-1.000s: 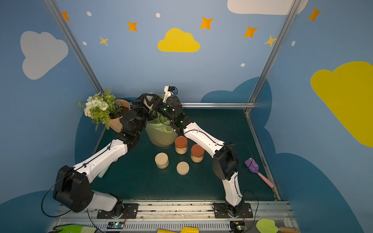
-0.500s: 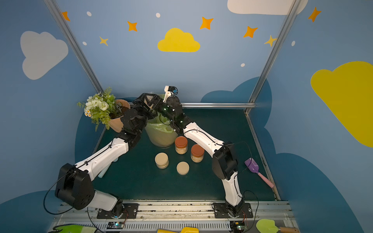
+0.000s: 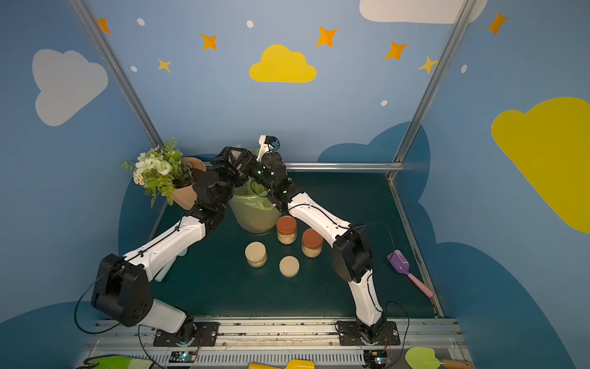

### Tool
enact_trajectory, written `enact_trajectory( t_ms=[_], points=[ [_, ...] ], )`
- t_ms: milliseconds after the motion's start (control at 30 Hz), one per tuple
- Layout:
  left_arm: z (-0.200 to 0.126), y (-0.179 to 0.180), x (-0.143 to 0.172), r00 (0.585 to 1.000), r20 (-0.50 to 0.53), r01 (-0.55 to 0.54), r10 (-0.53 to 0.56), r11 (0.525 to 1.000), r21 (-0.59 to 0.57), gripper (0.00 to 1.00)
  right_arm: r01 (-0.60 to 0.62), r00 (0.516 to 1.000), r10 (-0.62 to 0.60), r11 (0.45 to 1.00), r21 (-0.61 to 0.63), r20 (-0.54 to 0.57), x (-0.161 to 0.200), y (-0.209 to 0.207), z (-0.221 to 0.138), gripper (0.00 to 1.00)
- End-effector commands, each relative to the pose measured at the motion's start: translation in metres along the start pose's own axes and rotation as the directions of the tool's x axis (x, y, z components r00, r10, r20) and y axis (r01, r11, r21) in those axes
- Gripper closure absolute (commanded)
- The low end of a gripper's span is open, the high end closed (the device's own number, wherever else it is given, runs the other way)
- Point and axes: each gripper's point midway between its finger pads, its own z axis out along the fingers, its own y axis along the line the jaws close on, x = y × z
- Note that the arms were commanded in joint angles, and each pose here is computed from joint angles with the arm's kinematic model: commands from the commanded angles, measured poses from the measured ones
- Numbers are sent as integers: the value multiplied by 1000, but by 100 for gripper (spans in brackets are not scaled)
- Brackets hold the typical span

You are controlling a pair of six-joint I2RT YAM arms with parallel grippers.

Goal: Empty expired oatmeal from jars
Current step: Pour the expired oatmeal into the trash bin.

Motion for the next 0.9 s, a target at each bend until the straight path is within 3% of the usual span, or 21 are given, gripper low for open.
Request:
enact_trajectory(
  t_ms=[0,100,467,867],
  points=[
    [6,3,23,995,-97,19,-18,1000,7,56,16,997,-24,993,-117,-72,25,36,-1,41],
    [10,4,20,995,-102,19,-17,1000,19,60,13,998,-20,994,-113,-60,19,36,-4,27],
    [19,4,17,994,-111,-11,17,998,55,72,-56,998,52,993,-100,-35,1,21,-12,6],
    [28,-1,19,992,-116,-51,59,996,75,75,-78,996,78,997,3,-37,-1,1,-23,3]
  ],
)
